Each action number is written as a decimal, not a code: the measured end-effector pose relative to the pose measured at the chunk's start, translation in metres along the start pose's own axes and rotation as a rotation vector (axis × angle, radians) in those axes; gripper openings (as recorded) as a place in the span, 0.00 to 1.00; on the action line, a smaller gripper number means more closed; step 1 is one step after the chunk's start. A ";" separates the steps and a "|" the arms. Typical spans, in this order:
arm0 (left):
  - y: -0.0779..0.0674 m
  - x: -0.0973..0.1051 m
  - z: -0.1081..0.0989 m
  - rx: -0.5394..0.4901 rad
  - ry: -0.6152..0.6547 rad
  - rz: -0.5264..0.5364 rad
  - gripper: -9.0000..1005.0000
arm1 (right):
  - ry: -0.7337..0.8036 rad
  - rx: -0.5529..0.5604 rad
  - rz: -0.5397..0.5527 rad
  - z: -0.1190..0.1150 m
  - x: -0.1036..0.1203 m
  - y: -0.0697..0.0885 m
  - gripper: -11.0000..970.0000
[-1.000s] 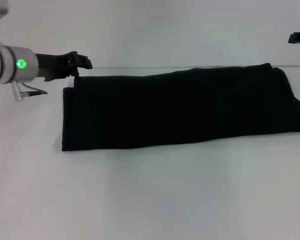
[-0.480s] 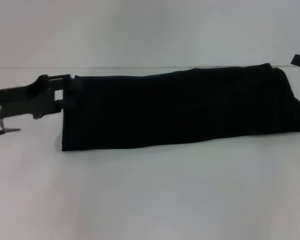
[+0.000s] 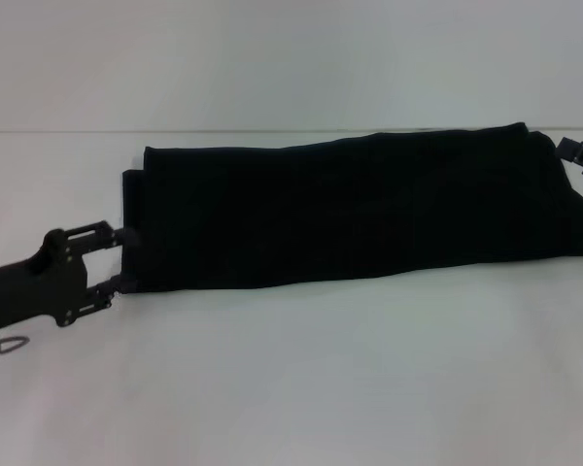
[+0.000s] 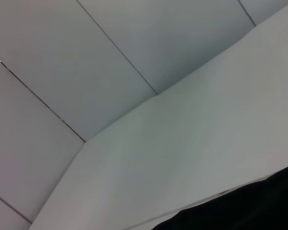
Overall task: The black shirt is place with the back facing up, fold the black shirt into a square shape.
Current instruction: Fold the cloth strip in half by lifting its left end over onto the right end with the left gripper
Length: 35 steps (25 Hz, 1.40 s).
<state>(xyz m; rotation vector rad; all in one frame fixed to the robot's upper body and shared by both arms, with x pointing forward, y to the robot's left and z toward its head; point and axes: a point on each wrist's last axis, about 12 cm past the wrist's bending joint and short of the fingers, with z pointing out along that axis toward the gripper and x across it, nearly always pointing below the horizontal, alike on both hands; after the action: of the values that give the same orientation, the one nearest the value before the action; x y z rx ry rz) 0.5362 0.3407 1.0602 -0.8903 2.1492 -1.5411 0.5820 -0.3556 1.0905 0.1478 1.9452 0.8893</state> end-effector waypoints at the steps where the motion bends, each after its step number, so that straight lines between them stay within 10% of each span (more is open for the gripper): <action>1: 0.004 0.001 0.000 -0.006 -0.012 -0.023 0.64 | -0.002 0.002 0.001 0.000 0.001 -0.001 0.89; 35: 0.027 0.004 0.022 -0.098 -0.144 -0.148 0.64 | -0.029 0.011 0.019 0.000 -0.001 -0.002 0.89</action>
<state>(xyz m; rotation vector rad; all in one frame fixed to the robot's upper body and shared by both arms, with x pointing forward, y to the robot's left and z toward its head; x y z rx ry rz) 0.5394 0.3278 1.0278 -1.1793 2.1116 -1.3996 0.5835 -0.3574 1.0898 0.1850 1.9251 0.8850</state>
